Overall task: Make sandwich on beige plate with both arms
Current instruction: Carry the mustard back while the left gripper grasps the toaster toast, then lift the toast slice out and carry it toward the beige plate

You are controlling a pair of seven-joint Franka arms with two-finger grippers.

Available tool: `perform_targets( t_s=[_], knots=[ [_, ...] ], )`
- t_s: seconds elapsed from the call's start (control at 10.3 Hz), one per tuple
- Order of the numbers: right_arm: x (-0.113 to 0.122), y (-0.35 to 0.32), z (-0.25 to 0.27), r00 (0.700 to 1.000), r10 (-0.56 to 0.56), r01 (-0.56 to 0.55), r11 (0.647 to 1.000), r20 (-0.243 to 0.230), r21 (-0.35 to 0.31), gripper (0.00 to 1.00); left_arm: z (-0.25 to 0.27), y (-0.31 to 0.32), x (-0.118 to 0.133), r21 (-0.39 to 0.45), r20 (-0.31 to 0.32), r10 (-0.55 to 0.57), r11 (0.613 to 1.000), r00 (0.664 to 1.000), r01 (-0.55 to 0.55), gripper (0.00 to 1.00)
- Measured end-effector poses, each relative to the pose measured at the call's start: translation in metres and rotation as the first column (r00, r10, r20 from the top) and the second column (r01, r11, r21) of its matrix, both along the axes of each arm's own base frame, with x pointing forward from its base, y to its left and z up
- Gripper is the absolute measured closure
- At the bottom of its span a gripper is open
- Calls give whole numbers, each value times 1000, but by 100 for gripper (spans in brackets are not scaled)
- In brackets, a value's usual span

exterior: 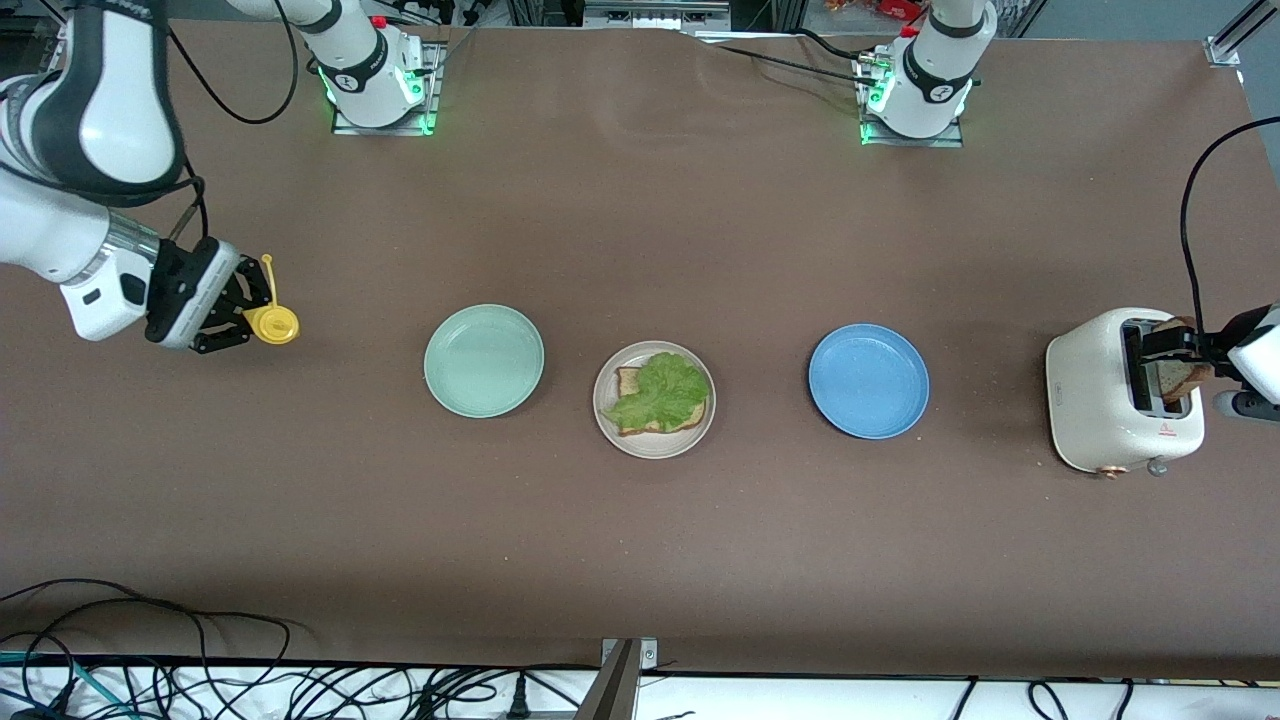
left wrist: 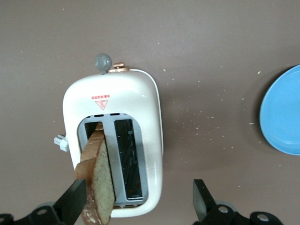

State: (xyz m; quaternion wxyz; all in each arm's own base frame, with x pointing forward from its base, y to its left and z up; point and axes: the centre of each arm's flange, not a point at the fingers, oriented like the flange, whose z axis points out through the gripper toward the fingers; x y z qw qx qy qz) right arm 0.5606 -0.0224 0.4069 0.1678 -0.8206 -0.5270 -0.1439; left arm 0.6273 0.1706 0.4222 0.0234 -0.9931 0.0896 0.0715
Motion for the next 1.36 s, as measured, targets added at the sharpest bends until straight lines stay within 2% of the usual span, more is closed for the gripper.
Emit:
perform_targets(
  t_s=[0.29,0.48,0.68,0.97,1.07,1.16,1.26,1.36],
  knots=[
    [-39,-38,-55,997,18,-30,987,76,159,96,-13,31,-12,-3,23,-24,1000,999,24,0],
    [-63,-63,-83,989,46,-72,981,144,181,96,-27,48,-21,-5,25,-12,1000,1000,12,0],
    [-79,-87,-97,981,65,-98,979,184,179,96,-46,59,-30,-7,33,-9,1000,999,9,2],
    [-86,-99,-102,975,46,-89,977,216,193,96,-57,71,-39,-12,34,-11,1000,999,11,41],
    [-85,-97,-102,975,40,-85,976,220,200,96,-56,70,-39,-13,35,-19,1000,999,20,59],
    [-84,-96,-102,974,33,-80,975,225,206,96,-53,67,-38,-14,39,-41,999,998,42,73],
    [-84,-96,-103,972,30,-79,975,231,208,96,-48,67,-37,-13,45,-71,997,996,72,85],
    [-85,-96,-105,970,24,-77,974,243,213,96,-44,67,-36,-13,49,-91,996,995,92,87]
  ],
)
